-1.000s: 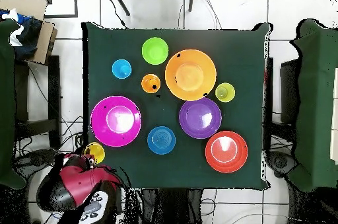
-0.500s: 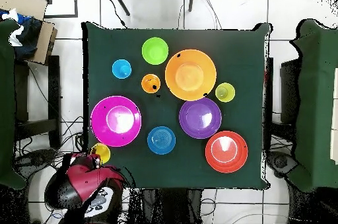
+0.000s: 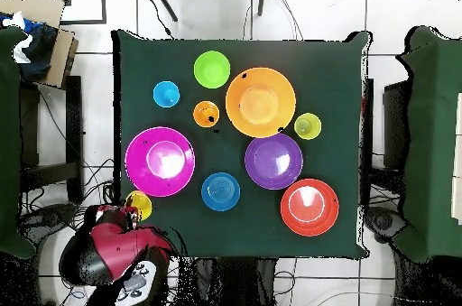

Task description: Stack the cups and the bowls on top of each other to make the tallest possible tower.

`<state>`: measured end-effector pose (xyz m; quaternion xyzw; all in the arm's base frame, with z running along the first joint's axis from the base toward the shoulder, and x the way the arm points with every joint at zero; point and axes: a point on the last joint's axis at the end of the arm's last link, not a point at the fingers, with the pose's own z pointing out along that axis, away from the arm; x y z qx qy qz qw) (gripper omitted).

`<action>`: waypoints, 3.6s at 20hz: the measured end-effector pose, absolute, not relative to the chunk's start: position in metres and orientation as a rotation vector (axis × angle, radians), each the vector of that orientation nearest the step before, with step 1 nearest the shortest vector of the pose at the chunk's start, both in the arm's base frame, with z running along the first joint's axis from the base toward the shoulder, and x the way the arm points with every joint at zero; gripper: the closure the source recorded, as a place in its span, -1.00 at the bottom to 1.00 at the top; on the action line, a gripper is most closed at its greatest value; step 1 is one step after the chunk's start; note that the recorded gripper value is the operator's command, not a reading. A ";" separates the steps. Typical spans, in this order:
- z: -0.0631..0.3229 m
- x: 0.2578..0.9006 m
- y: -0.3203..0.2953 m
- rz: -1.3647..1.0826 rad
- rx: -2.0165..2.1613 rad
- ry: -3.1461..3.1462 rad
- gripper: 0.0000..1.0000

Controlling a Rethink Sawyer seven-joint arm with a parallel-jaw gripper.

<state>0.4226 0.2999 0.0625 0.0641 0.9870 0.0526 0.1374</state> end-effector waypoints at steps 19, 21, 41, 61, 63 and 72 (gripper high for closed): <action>0.115 0.418 0.350 0.075 0.169 2.932 1.00; 0.118 0.415 0.354 0.072 0.163 2.926 1.00; 0.157 0.428 0.332 0.049 0.301 2.888 1.00; 0.239 0.437 0.289 0.017 0.475 3.001 1.00; 0.245 0.452 0.281 0.020 0.507 2.996 1.00; 0.210 0.501 0.270 -0.007 0.518 2.894 1.00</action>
